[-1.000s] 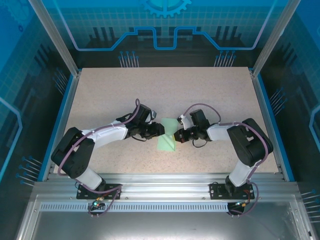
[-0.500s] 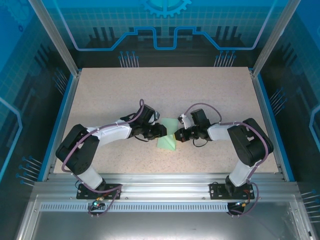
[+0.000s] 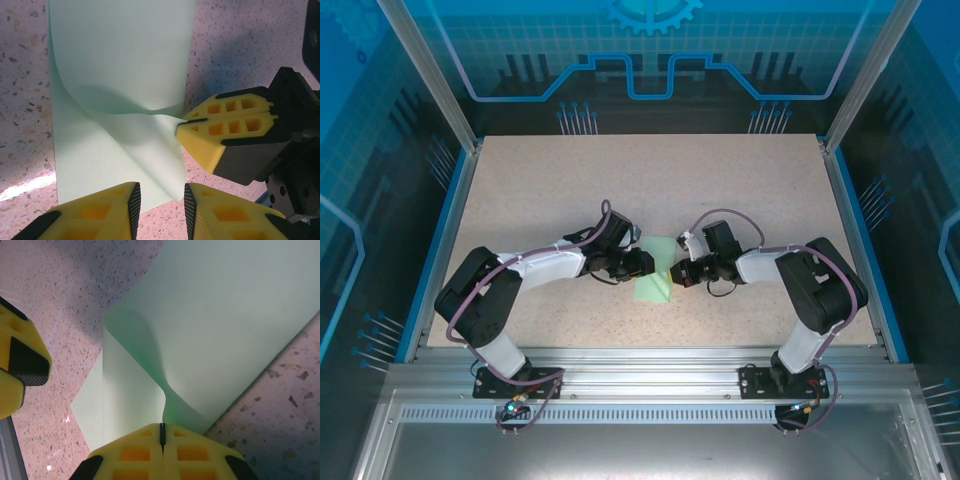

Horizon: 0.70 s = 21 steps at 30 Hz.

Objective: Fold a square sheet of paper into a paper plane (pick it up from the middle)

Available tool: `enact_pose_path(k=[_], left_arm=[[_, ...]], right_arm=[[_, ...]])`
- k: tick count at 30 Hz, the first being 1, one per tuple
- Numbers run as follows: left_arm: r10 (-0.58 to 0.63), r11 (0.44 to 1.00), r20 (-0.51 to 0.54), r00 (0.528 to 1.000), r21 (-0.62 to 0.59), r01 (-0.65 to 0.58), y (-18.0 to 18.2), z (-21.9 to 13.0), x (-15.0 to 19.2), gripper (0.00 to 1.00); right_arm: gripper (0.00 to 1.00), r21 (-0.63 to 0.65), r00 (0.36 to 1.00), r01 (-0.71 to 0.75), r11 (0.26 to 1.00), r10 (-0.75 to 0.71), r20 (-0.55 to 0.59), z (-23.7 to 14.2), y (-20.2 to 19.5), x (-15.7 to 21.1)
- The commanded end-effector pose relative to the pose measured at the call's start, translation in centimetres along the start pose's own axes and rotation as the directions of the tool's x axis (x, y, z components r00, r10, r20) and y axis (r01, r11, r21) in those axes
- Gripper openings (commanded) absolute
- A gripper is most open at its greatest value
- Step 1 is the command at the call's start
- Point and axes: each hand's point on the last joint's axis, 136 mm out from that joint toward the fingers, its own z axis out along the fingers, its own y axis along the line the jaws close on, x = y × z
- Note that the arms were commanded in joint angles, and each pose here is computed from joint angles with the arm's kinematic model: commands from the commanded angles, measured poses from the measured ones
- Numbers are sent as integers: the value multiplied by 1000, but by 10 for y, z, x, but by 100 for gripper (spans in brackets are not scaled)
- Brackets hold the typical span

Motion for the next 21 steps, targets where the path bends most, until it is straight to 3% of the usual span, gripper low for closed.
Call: enact_pose_path(k=[1,21], left_arm=[[8,1000,-8,1000,21,-8,-11,1,-1,33],[12,1000,-9,1000,24,-12,-13,3,0,32]], right_arm=[[0,13,1000,9,1000,-9,5,-3,0,0],[1,25,999,38,999,-38,-27,4,-2,-4]])
